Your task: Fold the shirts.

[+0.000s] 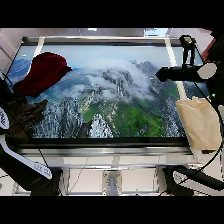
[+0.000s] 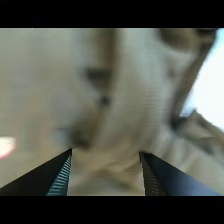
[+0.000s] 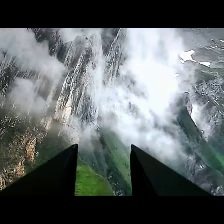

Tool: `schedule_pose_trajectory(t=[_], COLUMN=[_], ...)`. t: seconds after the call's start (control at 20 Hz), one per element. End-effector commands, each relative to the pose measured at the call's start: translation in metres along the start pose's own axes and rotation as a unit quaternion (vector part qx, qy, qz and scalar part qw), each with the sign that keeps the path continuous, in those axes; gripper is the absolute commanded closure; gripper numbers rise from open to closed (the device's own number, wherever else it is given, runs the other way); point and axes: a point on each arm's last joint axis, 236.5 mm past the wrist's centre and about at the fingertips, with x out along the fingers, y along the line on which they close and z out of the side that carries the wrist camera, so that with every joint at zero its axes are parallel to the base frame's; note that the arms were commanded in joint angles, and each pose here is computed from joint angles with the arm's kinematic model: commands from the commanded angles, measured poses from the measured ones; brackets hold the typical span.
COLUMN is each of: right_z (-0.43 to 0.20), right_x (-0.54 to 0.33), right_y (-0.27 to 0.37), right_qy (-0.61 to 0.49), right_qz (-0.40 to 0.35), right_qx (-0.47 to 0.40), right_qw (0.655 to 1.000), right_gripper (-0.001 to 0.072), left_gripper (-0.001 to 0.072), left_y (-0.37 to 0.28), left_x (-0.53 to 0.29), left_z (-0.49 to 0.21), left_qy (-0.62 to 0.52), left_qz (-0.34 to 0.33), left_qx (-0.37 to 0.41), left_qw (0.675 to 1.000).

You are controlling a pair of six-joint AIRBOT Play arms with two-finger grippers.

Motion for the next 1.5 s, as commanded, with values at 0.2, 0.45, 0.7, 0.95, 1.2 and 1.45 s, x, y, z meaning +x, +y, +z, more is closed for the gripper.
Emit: schedule_pose_trajectory(t=[0.2,0.45,0.7,0.95,1.2,1.45], right_z=[0.003,0.008,0.026,0.023,-0.003,-0.028], right_x=[-0.001,-0.001,-0.002,-0.005,-0.016,-0.031], right_y=[0.008,0.009,0.002,-0.006,-0.022,-0.042], right_qy=[-0.006,-0.016,-0.055,-0.049,0.009,0.068], right_qz=[0.017,0.019,0.005,-0.015,-0.056,-0.100], right_qx=[0.013,0.016,0.017,-0.002,-0.047,-0.083], right_qw=[1.000,1.000,0.998,0.999,0.997,0.989], right_gripper=[0.0339,0.0339,0.0339,0.0339,0.0339,0.0339], left_gripper=[0.0249,0.0691,0.0691,0.0692,0.0692,0.0690], left_y=[-0.043,-0.031,-0.154,-0.327,-0.455,-0.521], left_x=[0.012,0.017,-0.043,-0.197,-0.252,-0.250], left_z=[0.011,-0.001,-0.031,-0.112,-0.273,-0.409], left_qy=[-0.015,0.012,0.049,0.031,0.025,-0.041], left_qz=[-0.093,-0.066,-0.313,-0.556,-0.562,-0.508], left_qx=[0.007,0.018,0.063,0.216,0.382,0.509], left_qw=[0.996,0.998,0.946,0.802,0.733,0.694])
